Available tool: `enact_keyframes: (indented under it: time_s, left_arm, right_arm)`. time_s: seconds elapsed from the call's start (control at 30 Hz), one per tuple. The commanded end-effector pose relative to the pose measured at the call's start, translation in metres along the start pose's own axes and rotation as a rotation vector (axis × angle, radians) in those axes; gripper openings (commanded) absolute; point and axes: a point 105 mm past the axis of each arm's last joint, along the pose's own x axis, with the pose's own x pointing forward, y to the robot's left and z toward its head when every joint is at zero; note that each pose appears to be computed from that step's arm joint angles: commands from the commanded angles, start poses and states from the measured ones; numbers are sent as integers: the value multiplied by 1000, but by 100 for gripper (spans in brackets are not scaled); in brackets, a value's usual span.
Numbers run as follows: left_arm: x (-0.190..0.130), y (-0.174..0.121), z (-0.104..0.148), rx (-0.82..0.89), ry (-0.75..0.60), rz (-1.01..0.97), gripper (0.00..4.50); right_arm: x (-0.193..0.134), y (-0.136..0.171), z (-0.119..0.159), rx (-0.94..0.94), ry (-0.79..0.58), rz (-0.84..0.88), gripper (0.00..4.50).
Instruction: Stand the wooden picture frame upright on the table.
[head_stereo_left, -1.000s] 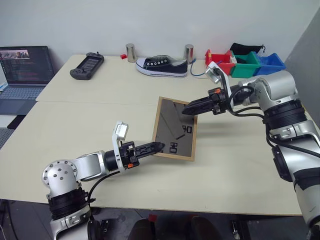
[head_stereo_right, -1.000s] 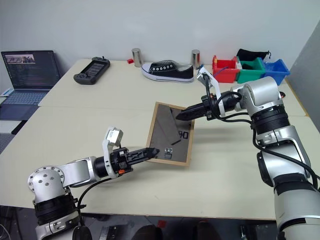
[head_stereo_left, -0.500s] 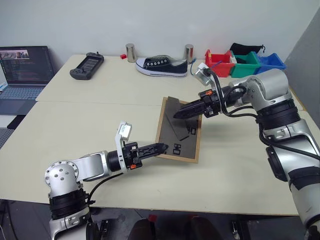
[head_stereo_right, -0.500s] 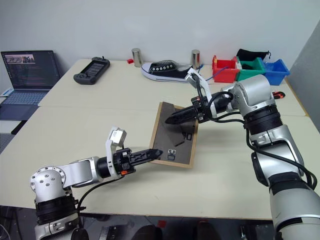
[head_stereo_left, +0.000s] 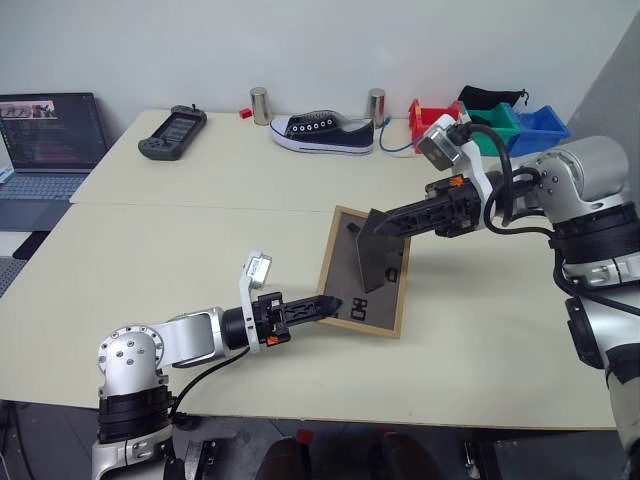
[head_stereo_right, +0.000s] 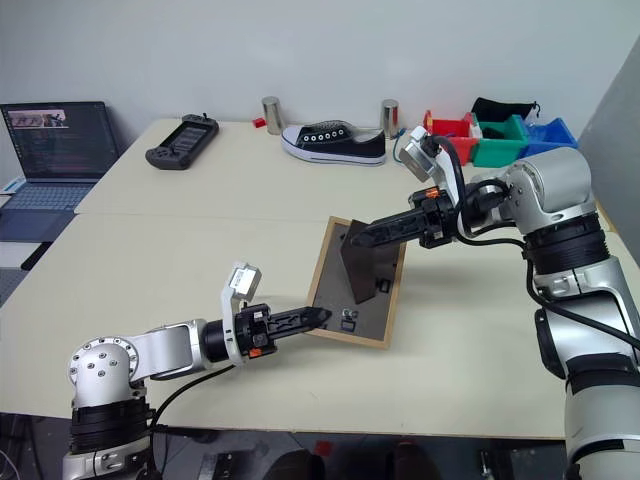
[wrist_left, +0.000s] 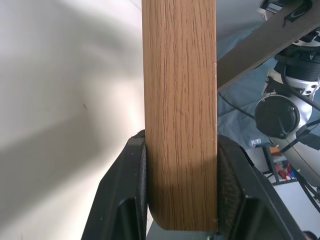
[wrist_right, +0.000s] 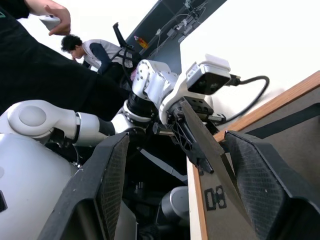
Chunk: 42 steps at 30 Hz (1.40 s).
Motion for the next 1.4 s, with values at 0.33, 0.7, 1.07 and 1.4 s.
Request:
enact_keyframes:
  time_s: [0.33,0.7,1.07,1.4]
  left_arm:
    - [-19,-28,6,-21,-49,-73,132]
    - [-25,-30,29,-60,-176,-92,132]
    - [-9,-35,25,-106,-285,-123,132]
    - [-5,-43,25,-97,-351,-108,132]
  right_arm:
    - [-76,-11,-46,-273,201,-278,322]
    - [-48,-1,-75,-1317,254,-398,322]
    - [-11,10,-60,-2231,-173,-415,322]
    - [-27,-19,-80,-2176,-16,-455,322]
